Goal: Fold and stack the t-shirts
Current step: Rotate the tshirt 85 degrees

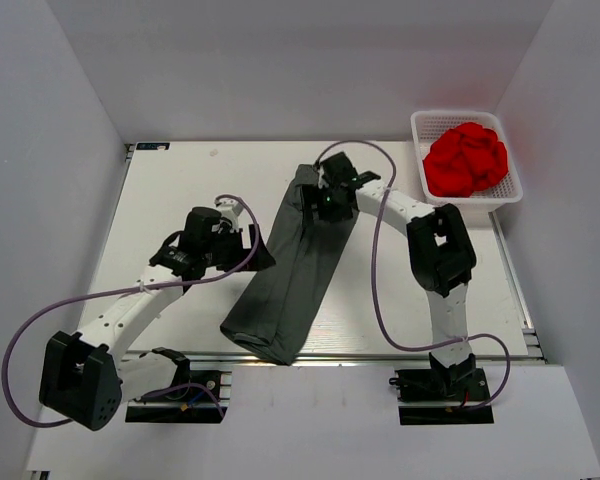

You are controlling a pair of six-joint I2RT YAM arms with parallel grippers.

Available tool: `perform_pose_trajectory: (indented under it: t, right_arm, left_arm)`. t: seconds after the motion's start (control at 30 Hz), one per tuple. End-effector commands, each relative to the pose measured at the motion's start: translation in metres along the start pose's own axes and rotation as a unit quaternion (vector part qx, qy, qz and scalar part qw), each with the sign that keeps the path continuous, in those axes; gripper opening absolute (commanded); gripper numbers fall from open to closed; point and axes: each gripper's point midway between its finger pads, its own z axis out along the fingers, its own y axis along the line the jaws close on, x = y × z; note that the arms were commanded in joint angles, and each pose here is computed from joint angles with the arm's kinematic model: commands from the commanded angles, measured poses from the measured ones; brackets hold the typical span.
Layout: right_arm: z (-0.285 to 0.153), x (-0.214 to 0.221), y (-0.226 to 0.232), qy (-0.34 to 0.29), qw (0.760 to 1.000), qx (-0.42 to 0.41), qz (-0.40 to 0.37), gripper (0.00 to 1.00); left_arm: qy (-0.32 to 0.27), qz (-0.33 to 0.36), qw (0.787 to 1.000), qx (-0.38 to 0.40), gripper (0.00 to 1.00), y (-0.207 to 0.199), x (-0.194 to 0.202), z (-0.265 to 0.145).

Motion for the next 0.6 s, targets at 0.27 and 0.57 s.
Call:
perform_pose_trajectory:
  t: [0.27, 0.57]
  right_arm:
    - [0.041, 0.041, -0.044, 0.070, 0.994, 0.019, 0.083, 0.90]
    - [0.040, -0.058, -0.125, -0.006, 0.999, 0.011, 0.052, 0.90]
  left_arm:
    - [-0.027, -0.021, 0.992, -0.124, 1.00, 0.042, -0.021, 0.005]
    - [0.000, -0.013, 0.995, -0.095, 1.00, 0.037, -0.011, 0.016]
